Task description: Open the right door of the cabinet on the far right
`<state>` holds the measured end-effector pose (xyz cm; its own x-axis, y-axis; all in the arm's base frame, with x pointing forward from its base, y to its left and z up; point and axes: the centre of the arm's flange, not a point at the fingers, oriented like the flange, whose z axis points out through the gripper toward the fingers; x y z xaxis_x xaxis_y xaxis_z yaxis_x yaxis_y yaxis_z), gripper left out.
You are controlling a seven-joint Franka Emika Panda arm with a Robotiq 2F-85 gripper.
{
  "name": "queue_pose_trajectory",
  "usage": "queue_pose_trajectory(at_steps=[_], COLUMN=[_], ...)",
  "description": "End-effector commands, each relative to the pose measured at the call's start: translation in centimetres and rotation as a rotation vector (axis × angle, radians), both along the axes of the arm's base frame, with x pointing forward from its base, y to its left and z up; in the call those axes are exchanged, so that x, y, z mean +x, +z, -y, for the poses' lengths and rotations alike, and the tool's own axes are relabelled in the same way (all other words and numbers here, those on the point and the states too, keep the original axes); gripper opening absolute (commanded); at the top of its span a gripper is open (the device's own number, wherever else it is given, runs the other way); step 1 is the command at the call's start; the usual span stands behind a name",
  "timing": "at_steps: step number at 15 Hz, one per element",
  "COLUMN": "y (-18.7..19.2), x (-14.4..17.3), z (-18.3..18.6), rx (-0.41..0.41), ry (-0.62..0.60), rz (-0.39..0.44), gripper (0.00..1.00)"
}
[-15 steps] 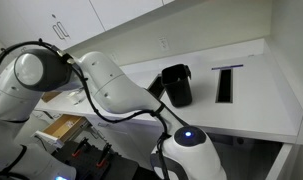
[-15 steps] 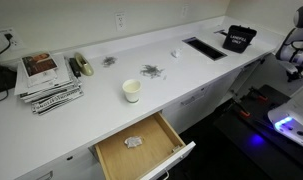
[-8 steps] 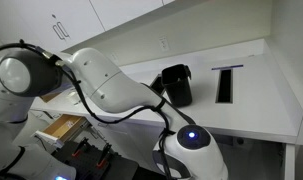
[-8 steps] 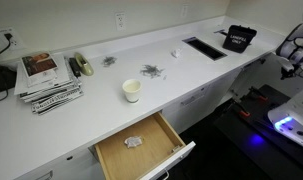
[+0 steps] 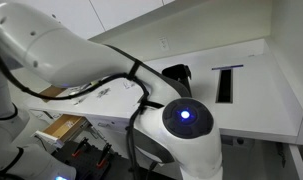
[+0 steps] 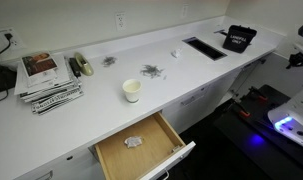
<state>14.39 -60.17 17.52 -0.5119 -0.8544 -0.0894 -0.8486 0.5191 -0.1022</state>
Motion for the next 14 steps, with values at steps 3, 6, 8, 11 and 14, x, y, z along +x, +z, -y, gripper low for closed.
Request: queue_pose_trajectory(at_steps=[3,6,8,11,14], y=[11.0,14.1,15.2,16.2,16.7], x=[-2.3,-2.0,-1.6,-0.8,0.0], z=[-3.8,-5.5,-6.5,-8.1,-9.3], rx=[0.1,0.105,0.082,0.046,0.036], ry=[0.087,0.14,0.175,0.213,0.246], rz=[0.083,0.08,0.074,0.058,0.062], gripper=[0.0,0.0,0.0,0.0,0.0])
